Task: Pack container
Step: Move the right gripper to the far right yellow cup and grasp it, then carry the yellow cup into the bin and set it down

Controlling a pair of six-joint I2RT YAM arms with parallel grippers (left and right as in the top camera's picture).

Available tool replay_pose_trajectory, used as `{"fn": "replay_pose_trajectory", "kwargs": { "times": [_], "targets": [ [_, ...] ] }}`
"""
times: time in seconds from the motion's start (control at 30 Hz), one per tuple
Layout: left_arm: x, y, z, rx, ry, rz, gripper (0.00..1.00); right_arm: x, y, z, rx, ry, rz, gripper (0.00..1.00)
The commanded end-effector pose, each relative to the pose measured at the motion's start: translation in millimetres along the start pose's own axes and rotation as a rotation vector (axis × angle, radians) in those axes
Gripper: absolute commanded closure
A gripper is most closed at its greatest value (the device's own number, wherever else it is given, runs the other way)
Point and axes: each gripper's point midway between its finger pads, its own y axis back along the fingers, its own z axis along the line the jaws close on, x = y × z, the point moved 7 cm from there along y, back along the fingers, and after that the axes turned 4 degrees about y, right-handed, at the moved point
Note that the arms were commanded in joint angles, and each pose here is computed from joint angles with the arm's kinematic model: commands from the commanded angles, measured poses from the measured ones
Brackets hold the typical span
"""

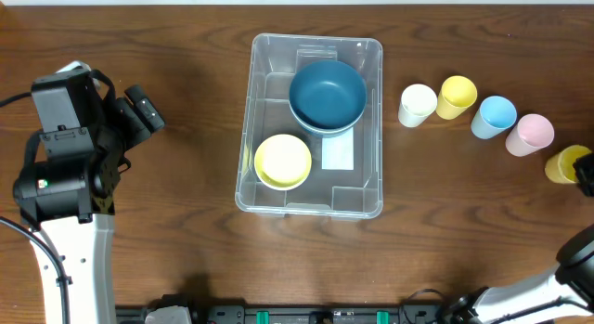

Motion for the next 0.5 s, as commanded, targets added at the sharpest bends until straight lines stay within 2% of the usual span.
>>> {"fn": "replay_pose_trajectory", "kwargs": {
  "times": [0.0,0.13,0.23,0.33,0.47],
  "targets": [
    [-5.0,5.2,0.6,-0.002,0.007,-0.022,0.02,-3.1,53.9,8.6,-0.021,-0.015,-0.135,0.99],
    [-5.0,5.2,0.6,-0.002,0.007,-0.022,0.02,13.7,109.0,37.4,-0.101,0.056,-0.25,0.99],
    [-5.0,5.2,0.6,-0.002,0.007,-0.022,0.02,42.0,153.1,74.1,-0.211,0.177,-0.336,0.99],
    [-5.0,5.2,0.6,-0.002,0.007,-0.022,0.02,86.9,186.8,117.5,-0.353,0.364,-0.364,0.99],
    [-5.0,5.2,0.6,-0.002,0.007,-0.022,0.02,166.7,208.7,170.1,-0.508,0.675,-0.307,0.99]
  ]
}}
